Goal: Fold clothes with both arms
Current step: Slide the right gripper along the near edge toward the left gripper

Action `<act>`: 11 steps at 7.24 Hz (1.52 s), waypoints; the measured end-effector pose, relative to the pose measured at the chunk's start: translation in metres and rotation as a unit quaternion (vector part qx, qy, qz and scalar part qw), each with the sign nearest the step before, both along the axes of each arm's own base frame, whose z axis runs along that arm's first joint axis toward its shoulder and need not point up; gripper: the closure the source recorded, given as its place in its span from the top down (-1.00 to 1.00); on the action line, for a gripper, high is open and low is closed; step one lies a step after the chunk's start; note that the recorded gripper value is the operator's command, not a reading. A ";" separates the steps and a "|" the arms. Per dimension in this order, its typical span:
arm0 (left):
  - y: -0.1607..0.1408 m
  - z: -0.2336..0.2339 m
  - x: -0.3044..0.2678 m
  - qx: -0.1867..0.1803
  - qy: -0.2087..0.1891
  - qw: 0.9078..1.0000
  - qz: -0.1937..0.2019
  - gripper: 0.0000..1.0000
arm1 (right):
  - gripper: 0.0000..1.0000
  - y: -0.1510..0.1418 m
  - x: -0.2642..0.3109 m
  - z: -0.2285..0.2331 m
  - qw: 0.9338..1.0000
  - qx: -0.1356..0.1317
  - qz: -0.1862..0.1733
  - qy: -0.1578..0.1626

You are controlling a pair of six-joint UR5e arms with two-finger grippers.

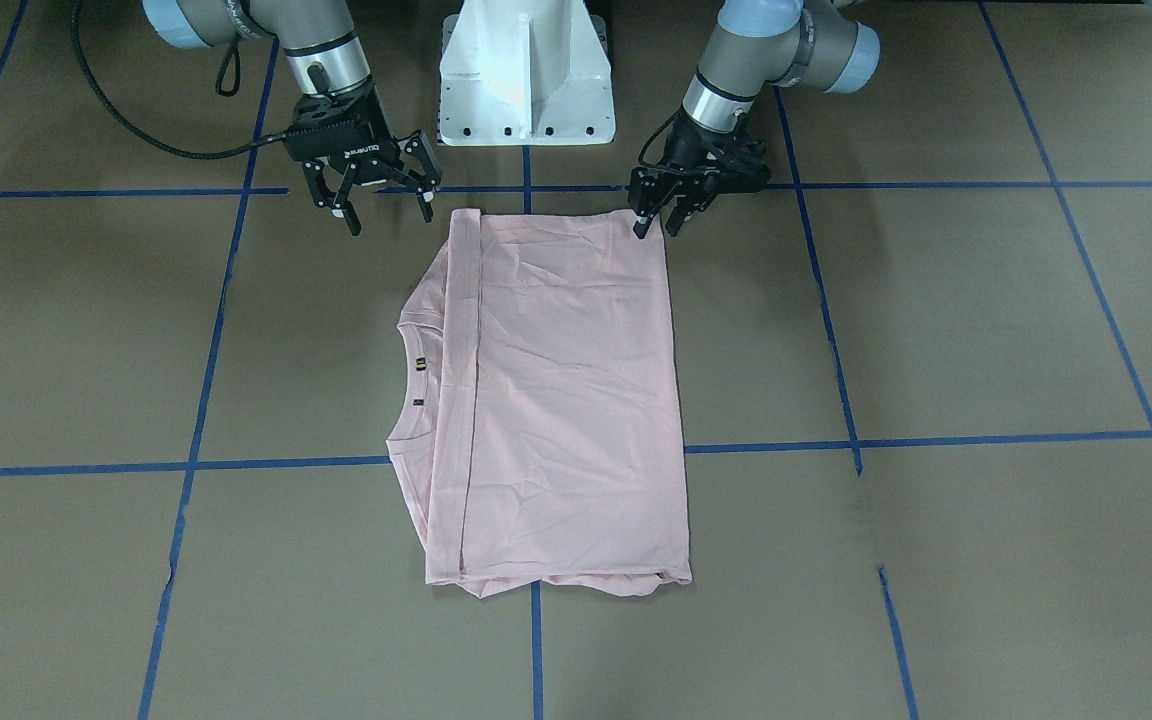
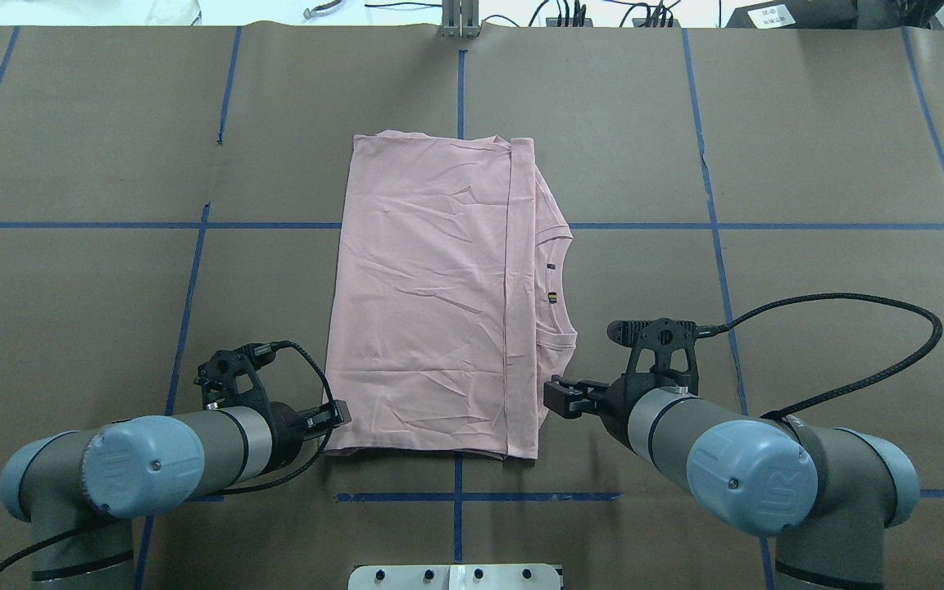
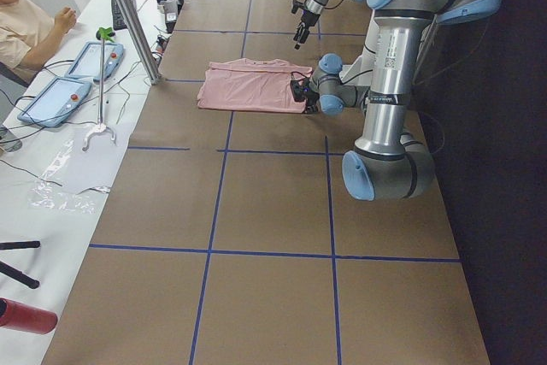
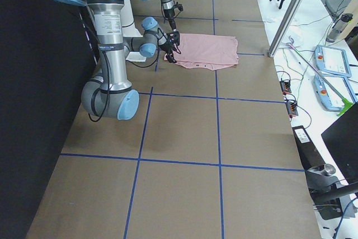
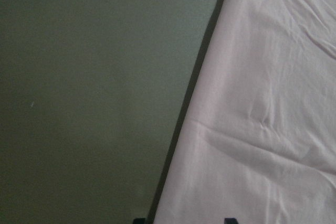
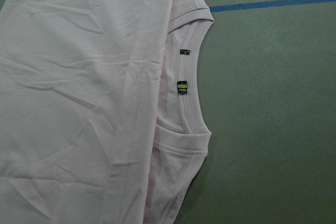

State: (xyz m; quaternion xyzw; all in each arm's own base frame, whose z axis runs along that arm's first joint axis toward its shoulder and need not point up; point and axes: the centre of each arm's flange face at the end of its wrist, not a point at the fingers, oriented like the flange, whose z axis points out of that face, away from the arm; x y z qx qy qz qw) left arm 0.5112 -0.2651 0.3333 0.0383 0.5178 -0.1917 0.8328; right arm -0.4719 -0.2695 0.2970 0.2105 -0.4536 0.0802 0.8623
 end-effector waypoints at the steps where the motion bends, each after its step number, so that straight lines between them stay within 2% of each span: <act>1: 0.004 0.000 0.002 0.000 -0.001 1.000 0.004 0.07 | 1.00 0.000 0.000 0.000 1.000 0.000 0.000 0.000; 7: 0.021 0.002 0.010 -0.001 -0.004 1.000 0.021 0.10 | 1.00 0.001 -0.001 0.000 1.000 -0.003 0.001 -0.001; 9: 0.022 0.003 0.010 -0.001 -0.005 1.000 0.022 0.17 | 1.00 0.001 -0.001 0.001 1.000 -0.004 0.002 -0.001; 10: 0.022 0.003 0.010 -0.001 -0.006 1.000 0.022 -0.21 | 1.00 0.001 -0.001 0.001 1.000 -0.004 0.001 -0.001; 11: 0.022 0.004 0.010 -0.001 -0.006 1.000 0.022 -0.99 | 1.00 0.001 -0.001 0.001 1.000 -0.004 0.001 -0.001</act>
